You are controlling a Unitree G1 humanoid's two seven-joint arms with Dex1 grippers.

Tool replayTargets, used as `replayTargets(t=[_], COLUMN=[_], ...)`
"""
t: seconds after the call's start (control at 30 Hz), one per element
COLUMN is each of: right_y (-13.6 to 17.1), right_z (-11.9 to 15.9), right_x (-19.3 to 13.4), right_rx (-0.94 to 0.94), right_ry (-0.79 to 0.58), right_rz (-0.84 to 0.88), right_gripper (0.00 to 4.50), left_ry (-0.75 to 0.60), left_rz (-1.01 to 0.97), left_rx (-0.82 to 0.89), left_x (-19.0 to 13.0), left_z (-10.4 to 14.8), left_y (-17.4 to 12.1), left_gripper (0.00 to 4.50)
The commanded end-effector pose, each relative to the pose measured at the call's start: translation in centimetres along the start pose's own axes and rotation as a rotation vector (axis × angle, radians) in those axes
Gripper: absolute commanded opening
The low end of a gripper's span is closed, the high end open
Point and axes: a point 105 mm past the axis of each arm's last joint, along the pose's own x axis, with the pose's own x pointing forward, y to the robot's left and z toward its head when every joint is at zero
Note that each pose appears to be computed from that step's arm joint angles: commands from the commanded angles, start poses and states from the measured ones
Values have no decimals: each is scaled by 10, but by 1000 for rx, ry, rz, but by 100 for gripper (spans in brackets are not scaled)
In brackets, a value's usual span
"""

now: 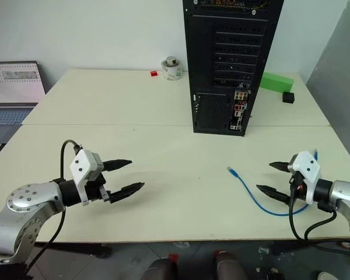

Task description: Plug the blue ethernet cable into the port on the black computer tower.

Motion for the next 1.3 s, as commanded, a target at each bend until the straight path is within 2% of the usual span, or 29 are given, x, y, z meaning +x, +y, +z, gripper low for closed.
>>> replayTargets(t=[0.03, 0.3, 0.67, 0.9, 1.0, 1.2, 1.27, 1.3], right_y=[9, 17, 13, 12, 7, 7, 8, 8], right_z=[10, 4, -6, -24, -28, -30, -30, -29], right_x=[4, 26, 75, 85, 87, 87, 86, 86], right_rx=[-22, 44, 121, 114, 115, 88, 82, 76], right_ry=[-32, -50, -93, -49, -43, -29, -25, -23], right_rz=[19, 1, -103, -139, -177, -174, -166, -162], right_gripper=[437, 437, 437, 437, 382, 215, 164, 153], left_ry=[8, -23, -47, -59, -64, -62, -59, -58], left_rz=[-78, -229, -301, -311, -313, -321, -320, -320], left_rx=[80, 105, 154, 161, 149, 132, 130, 129], left_x=[3, 15, 30, 33, 33, 34, 35, 35], left_z=[8, 16, 23, 24, 23, 21, 20, 20], left_y=[-13, -30, -28, -28, -28, -28, -27, -27], left_gripper=[445, 445, 445, 445, 450, 450, 450, 450])
